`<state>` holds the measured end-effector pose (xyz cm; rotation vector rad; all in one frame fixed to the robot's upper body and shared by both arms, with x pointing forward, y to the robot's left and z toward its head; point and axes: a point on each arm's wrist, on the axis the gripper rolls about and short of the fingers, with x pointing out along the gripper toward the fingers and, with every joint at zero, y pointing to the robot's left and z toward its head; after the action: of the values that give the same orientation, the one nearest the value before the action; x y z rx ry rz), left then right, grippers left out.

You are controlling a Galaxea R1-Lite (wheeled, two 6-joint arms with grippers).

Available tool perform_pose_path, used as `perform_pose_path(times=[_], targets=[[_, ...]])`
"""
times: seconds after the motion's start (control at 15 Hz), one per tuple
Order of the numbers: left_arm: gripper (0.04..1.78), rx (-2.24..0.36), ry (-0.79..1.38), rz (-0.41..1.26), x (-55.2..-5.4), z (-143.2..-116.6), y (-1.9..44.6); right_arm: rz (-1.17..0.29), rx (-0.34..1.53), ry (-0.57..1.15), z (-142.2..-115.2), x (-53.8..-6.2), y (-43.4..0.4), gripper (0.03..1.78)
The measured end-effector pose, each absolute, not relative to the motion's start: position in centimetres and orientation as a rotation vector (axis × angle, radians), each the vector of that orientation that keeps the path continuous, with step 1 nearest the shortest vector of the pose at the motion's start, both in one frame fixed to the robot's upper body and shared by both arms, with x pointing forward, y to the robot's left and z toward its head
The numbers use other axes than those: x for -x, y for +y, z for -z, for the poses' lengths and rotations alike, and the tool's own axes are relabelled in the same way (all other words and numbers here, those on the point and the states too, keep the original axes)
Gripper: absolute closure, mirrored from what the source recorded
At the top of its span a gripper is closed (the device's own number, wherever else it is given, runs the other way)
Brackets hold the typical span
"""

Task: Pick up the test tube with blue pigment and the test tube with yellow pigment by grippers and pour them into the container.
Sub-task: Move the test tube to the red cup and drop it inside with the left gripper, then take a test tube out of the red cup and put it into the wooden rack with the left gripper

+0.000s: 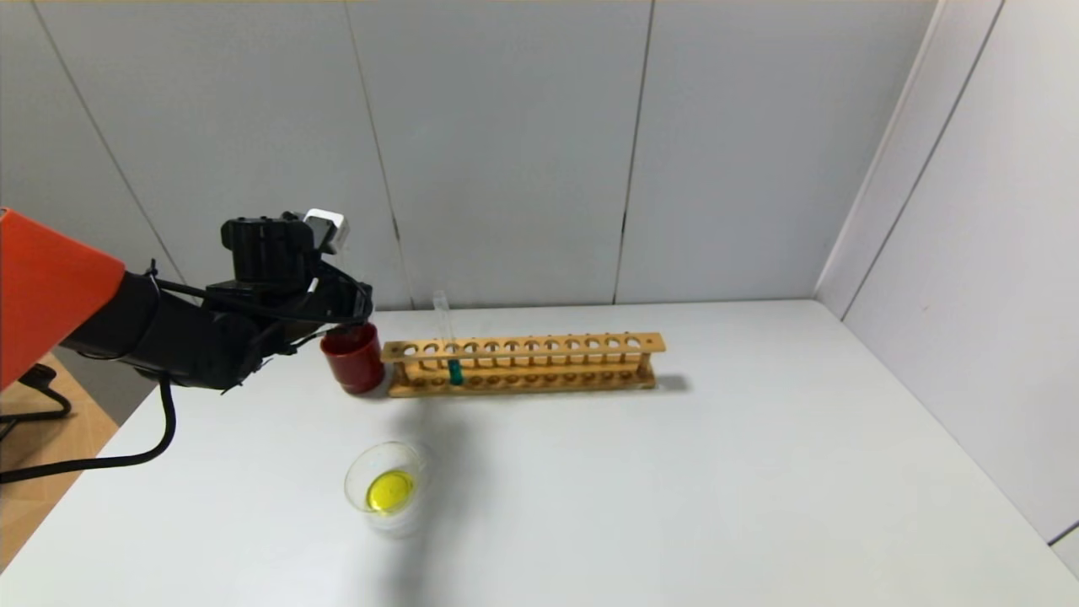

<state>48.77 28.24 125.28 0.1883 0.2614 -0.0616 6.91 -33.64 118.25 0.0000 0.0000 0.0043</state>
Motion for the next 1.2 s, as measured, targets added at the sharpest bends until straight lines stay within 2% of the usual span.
perform_pose_path(times=[0.2, 0.33, 0.47, 0.73, 0.87, 1.0, 1.2], targets=[[1.45, -0.19, 0.263, 0.061, -48.6, -125.2, 28.3, -0.004, 0.0, 0.0, -118.2, -6.9, -33.6, 0.06], [1.31, -0.189, 0.266, 0.06, -48.5, -125.1, 28.3, -0.004, 0.0, 0.0, -118.2, -6.9, -33.6, 0.06], [1.05, -0.188, 0.268, 0.059, -48.4, -125.1, 28.3, -0.004, 0.0, 0.0, -118.2, -6.9, -33.6, 0.06], [0.39, -0.189, 0.229, 0.058, -48.2, -126.0, 28.3, -0.004, 0.0, 0.0, -118.2, -6.9, -33.6, 0.06], [0.19, -0.195, 0.207, 0.058, -47.9, -126.9, 28.3, -0.004, 0.0, 0.0, -118.2, -6.9, -33.6, 0.06], [0.08, -0.213, 0.204, 0.062, -47.3, -128.2, 28.3, -0.004, 0.0, 0.0, -118.2, -6.9, -33.6, 0.06], [0.07, -0.273, 0.296, 0.089, -45.1, -129.8, 28.2, -0.004, 0.0, 0.0, -118.2, -6.9, -33.6, 0.06]])
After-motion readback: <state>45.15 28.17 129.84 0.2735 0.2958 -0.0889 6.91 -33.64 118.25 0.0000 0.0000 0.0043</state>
